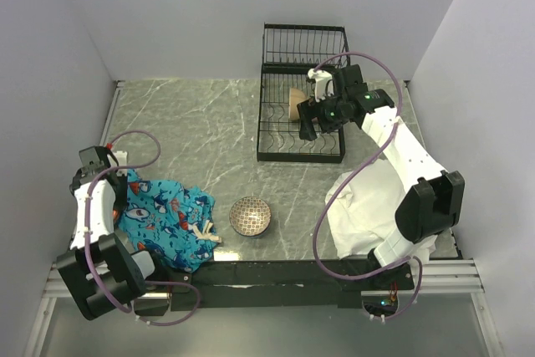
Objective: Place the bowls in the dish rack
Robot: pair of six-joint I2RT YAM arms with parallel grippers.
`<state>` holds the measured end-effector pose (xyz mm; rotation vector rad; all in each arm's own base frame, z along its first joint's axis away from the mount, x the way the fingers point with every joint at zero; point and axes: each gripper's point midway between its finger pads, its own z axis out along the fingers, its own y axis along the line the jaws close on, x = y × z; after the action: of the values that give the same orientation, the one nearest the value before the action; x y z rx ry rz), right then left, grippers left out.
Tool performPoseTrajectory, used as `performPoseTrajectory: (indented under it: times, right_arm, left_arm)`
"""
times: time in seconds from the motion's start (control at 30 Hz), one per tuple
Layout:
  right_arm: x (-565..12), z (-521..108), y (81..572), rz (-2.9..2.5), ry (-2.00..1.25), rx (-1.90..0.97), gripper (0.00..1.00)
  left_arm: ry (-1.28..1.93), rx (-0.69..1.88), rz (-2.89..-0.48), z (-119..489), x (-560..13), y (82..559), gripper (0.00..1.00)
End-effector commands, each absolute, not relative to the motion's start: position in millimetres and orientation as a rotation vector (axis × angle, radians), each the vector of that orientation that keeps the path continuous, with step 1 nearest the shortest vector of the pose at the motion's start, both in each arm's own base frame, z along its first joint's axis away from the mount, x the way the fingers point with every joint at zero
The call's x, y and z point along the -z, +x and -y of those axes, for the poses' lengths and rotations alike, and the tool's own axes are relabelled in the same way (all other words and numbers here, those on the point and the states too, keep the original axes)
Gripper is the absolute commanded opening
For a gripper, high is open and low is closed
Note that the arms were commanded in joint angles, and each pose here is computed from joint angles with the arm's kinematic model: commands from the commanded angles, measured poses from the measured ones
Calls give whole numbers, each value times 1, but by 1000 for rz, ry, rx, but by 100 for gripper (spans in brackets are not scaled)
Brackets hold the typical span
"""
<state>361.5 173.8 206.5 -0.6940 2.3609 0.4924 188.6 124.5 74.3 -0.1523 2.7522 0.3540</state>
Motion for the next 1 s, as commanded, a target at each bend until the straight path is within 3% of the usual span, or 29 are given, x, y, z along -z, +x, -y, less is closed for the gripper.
performPoseTrajectory:
  times: [0.0, 0.2, 0.6, 0.97]
  right_arm:
    - [-221, -181, 371, -2304, -687, -500, 94]
    - [-221, -182, 370, -2297, -679, -506, 94]
    - [-228, -182, 369, -2262, -661, -499, 94]
    - [-247, -151, 362, -2190, -532, -385, 95]
  left_arm:
    - [-163, -333, -2699, -124, -86, 202, 7]
    - [-159, -334, -2640, -125, -120, 210, 1]
    - [-37, -218, -2428, -105, -220, 246, 1]
    - [375, 595, -2002, 64, -324, 321, 1]
